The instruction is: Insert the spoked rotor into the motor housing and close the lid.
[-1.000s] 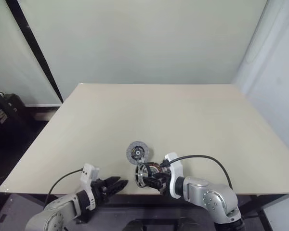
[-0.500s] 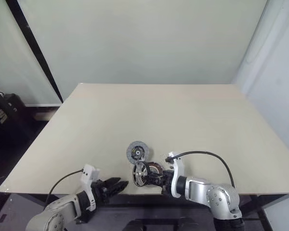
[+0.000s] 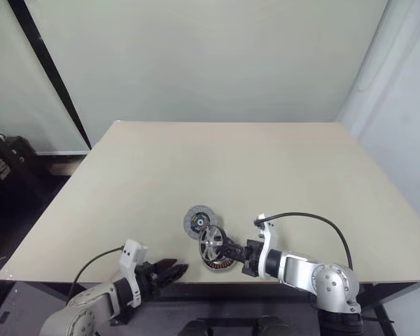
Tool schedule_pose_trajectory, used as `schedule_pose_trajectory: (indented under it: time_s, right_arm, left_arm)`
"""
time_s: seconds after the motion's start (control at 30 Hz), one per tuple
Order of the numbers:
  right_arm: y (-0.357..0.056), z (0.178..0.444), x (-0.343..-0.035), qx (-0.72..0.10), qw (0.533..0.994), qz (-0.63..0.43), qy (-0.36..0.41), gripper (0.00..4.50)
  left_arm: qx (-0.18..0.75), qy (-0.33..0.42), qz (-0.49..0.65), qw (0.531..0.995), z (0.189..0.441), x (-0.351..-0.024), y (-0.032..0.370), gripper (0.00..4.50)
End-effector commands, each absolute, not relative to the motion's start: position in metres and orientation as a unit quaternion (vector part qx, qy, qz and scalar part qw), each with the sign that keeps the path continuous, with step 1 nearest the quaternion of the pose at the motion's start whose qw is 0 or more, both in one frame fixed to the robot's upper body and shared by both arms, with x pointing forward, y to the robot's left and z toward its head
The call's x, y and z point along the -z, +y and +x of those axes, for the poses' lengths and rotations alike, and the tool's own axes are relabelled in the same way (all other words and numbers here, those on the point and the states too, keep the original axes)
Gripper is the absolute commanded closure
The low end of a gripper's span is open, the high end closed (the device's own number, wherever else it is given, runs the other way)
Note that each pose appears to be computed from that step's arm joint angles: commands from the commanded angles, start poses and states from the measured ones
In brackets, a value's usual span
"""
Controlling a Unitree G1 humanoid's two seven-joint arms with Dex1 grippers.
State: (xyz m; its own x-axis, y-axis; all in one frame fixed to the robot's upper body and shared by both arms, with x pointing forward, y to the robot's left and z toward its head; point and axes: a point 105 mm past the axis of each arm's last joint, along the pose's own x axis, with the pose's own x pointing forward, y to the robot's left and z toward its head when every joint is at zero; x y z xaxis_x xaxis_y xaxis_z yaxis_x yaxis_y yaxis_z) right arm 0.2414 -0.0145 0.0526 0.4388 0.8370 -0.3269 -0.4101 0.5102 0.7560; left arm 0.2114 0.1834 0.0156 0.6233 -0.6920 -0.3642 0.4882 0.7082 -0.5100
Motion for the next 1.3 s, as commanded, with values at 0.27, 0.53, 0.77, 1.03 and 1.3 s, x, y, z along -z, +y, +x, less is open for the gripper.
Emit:
schedule_pose_trajectory:
  time_s: [0.27, 0.53, 0.77, 1.03, 1.3]
  right_arm:
    - [-0.022, 0.242, -0.043, -0.382, 0.807, 0.267, 0.363, 3.60]
    - [-0.030, 0.249, -0.055, -0.371, 0.830, 0.254, 0.331, 1.75]
    - [-0.047, 0.254, -0.069, -0.358, 0.864, 0.191, 0.299, 1.75]
    - [-0.064, 0.277, -0.069, -0.314, 0.923, 0.017, 0.220, 1.91]
    - [-0.040, 0.271, -0.076, -0.373, 0.916, -0.065, 0.135, 4.45]
  left_arm:
    - [0.338, 0.262, -0.171, 0.888, 0.216, -0.023, 0.184, 1.57]
    - [0.338, 0.262, -0.169, 0.888, 0.219, -0.023, 0.183, 1.57]
    - [0.341, 0.261, -0.170, 0.887, 0.220, -0.023, 0.181, 1.57]
    - [0.346, 0.259, -0.169, 0.886, 0.223, -0.023, 0.178, 1.57]
    - [0.345, 0.258, -0.168, 0.887, 0.221, -0.024, 0.179, 1.57]
